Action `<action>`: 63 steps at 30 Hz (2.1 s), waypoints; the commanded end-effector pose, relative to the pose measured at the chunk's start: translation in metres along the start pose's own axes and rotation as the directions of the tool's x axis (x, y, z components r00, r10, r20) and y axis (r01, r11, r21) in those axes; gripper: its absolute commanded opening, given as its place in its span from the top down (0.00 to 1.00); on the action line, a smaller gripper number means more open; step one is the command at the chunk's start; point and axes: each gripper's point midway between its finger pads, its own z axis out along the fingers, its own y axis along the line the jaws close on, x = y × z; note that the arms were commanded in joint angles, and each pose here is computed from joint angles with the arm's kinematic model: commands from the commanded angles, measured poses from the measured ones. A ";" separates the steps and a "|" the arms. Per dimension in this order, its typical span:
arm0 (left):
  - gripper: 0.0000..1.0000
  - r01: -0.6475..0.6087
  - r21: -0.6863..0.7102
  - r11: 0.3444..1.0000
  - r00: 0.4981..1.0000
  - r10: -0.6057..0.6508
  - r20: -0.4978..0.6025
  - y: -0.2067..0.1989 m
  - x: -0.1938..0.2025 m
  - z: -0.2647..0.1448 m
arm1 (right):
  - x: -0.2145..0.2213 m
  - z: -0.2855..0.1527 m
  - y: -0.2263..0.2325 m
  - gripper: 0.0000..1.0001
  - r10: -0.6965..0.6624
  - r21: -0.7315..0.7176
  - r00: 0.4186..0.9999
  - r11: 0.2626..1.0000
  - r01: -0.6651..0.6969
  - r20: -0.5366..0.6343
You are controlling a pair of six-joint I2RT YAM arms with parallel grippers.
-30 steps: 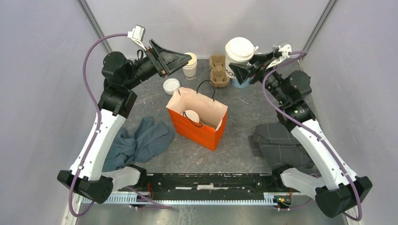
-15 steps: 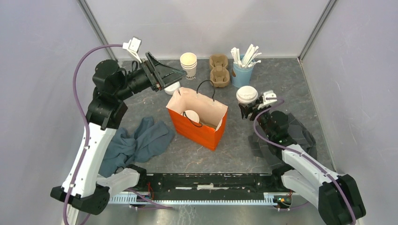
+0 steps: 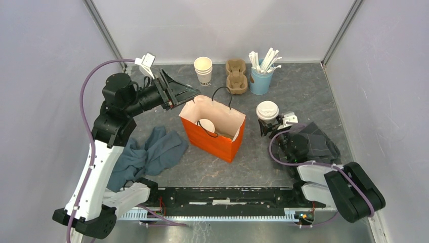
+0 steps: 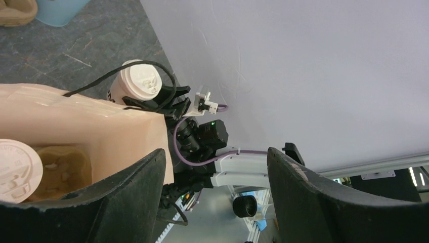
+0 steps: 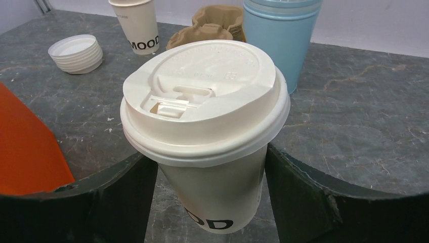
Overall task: Pack the takeout coffee
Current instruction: Place the coffee cup at the center of the board.
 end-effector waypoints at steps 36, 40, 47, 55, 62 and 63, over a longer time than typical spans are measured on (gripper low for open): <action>0.20 -0.116 0.017 0.993 0.993 0.116 -0.018 -0.004 0.010 -0.013 | 0.041 0.042 0.043 0.18 0.023 -0.152 0.998 0.988 -0.033 -0.062; 0.21 -0.120 0.020 0.993 0.993 0.120 -0.017 -0.005 0.010 -0.013 | 0.045 0.035 0.043 0.15 0.015 -0.155 0.997 0.988 -0.026 -0.074; 0.20 -0.119 0.022 0.993 0.993 0.120 -0.022 -0.004 0.010 -0.012 | 0.049 0.030 0.041 0.12 0.008 -0.143 0.996 0.990 -0.020 -0.084; 0.21 -0.119 0.026 0.993 0.993 0.120 -0.020 -0.006 0.011 -0.014 | 0.048 0.021 0.039 0.02 0.005 -0.128 0.997 0.992 -0.016 -0.083; 0.20 -0.125 0.034 0.992 0.992 0.125 -0.013 -0.010 0.010 -0.015 | 0.058 0.013 0.038 0.02 -0.022 -0.101 0.982 0.995 0.003 -0.187; 0.20 -0.128 0.035 0.991 0.992 0.129 -0.011 -0.010 0.009 -0.015 | 0.060 0.010 0.038 0.02 -0.025 -0.103 0.977 0.995 0.003 -0.211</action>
